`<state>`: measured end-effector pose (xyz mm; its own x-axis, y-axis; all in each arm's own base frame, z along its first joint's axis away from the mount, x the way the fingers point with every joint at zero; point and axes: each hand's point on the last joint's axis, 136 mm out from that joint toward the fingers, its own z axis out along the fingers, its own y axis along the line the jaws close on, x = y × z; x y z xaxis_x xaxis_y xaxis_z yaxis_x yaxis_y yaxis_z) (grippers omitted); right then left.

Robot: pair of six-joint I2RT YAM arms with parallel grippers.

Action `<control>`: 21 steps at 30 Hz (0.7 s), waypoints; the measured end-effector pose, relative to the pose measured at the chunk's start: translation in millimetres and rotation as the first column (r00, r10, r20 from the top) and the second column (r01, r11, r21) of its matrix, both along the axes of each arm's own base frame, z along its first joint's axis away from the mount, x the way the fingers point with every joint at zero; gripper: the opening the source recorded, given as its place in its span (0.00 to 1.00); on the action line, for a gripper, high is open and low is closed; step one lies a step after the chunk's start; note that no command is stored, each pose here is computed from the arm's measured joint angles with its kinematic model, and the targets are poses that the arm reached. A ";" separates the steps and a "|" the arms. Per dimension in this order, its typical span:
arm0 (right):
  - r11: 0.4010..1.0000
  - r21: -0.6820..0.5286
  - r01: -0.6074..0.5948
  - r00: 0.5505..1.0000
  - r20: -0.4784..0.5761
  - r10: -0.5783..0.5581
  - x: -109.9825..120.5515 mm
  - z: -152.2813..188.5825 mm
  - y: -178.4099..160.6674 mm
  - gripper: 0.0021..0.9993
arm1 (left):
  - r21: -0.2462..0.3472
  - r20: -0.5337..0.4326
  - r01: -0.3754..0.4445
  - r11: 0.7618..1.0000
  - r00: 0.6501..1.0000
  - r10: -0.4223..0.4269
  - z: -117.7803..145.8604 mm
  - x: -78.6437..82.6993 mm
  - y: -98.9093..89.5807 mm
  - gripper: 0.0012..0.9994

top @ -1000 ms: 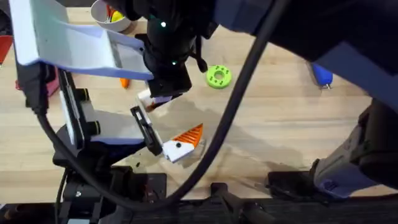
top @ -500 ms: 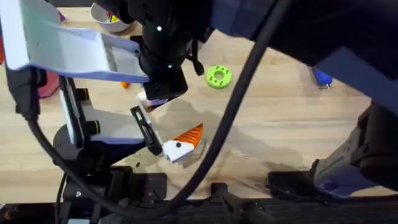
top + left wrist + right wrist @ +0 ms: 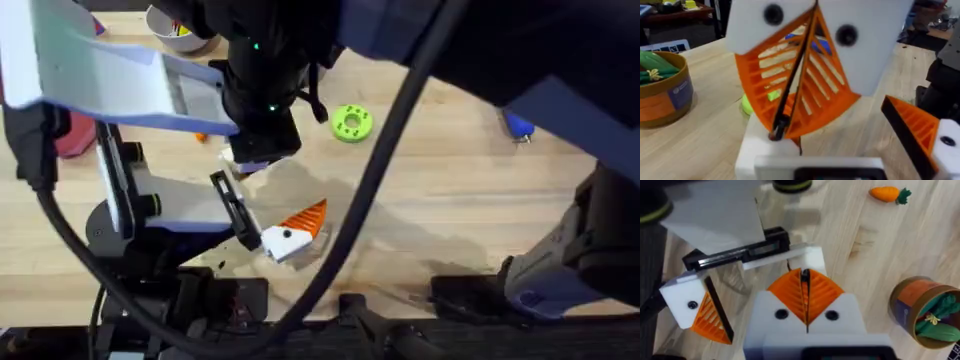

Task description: Pick up the gripper from the table and insert it into the empty holder that is missing its gripper. Then pick up a screw, insert it into the mounting hole, and use the screwdriver to tighten it. Finally, clean up the table by picking up the vegetable and placing it into the bucket.

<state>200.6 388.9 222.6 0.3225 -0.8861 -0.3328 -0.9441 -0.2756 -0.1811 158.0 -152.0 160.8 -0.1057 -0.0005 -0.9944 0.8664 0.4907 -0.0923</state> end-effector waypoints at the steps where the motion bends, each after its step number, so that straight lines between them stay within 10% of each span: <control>1: 1.000 -0.001 0.000 1.000 -0.001 0.000 -0.2 -0.1 -0.3 0.00 | 0.000 0.000 0.000 1.000 1.000 0.000 0.0 0.0 0.0 1.00; 21: 1.000 -0.017 0.019 1.000 -0.023 -0.019 0.7 -9.8 2.5 0.00 | -0.006 -0.014 0.000 1.000 1.000 0.000 -0.3 -0.1 -0.1 1.00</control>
<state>201.3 391.3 212.9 0.2978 -0.8978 -0.3246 -0.9531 -0.2602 -0.1546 157.9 -152.0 160.5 -0.1192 -0.0068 -0.9929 0.8652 0.4899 -0.1072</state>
